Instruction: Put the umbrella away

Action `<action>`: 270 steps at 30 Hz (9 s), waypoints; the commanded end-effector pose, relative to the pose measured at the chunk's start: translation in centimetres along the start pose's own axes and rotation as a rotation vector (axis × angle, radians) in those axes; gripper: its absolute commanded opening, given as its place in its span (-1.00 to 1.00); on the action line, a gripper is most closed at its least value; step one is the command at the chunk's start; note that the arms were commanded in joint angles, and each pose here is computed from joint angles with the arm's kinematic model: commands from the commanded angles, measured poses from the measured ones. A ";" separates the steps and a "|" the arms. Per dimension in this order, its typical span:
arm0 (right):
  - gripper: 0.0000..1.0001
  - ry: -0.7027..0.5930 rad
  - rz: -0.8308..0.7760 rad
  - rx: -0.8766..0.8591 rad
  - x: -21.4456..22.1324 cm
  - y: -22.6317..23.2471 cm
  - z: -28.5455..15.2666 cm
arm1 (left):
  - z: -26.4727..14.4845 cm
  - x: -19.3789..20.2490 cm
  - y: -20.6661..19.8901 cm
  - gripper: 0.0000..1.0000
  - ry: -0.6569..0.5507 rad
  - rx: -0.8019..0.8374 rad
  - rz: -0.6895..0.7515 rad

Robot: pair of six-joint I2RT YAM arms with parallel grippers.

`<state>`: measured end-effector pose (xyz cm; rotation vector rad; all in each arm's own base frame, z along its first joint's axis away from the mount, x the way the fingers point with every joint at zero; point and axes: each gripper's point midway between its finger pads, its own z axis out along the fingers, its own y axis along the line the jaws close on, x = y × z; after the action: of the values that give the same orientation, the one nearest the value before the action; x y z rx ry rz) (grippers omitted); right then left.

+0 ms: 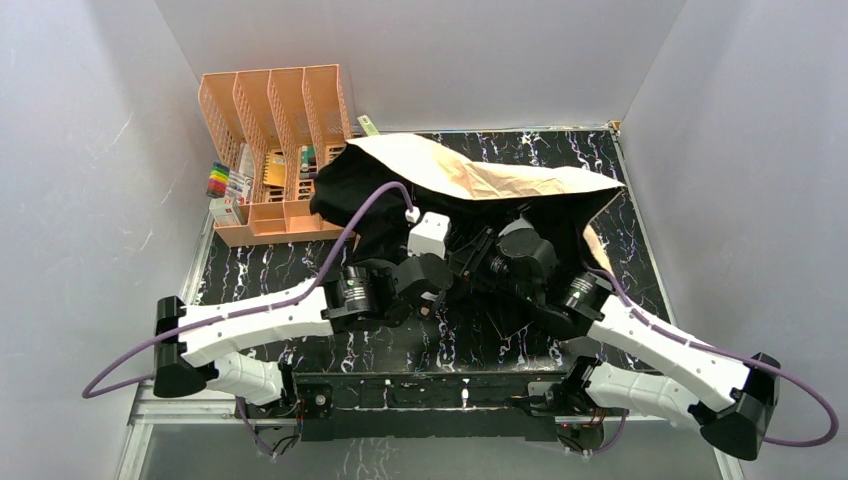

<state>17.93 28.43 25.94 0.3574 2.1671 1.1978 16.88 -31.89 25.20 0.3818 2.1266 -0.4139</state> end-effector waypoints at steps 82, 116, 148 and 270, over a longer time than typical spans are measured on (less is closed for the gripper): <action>0.22 0.053 -0.682 0.550 -13.7 -9.5 -0.3 | 8.2 -9.8 9.2 0.50 -0.041 0.127 -0.005; 0.36 0.276 -0.617 -0.049 -7.4 -3.6 -0.6 | 18.2 -2.9 9.6 0.43 0.177 0.267 0.017; 0.13 0.304 -0.498 0.413 -6.4 -21.8 8.3 | 23.4 5.2 7.6 0.27 0.372 0.388 0.064; -0.16 -0.008 -0.187 0.504 -2.5 -19.1 -4.4 | 20.4 -3.3 11.8 0.01 0.207 0.264 0.038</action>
<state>19.60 16.46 12.76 0.3448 2.3793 0.6846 39.17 -32.57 9.03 0.7174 2.3950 -0.6937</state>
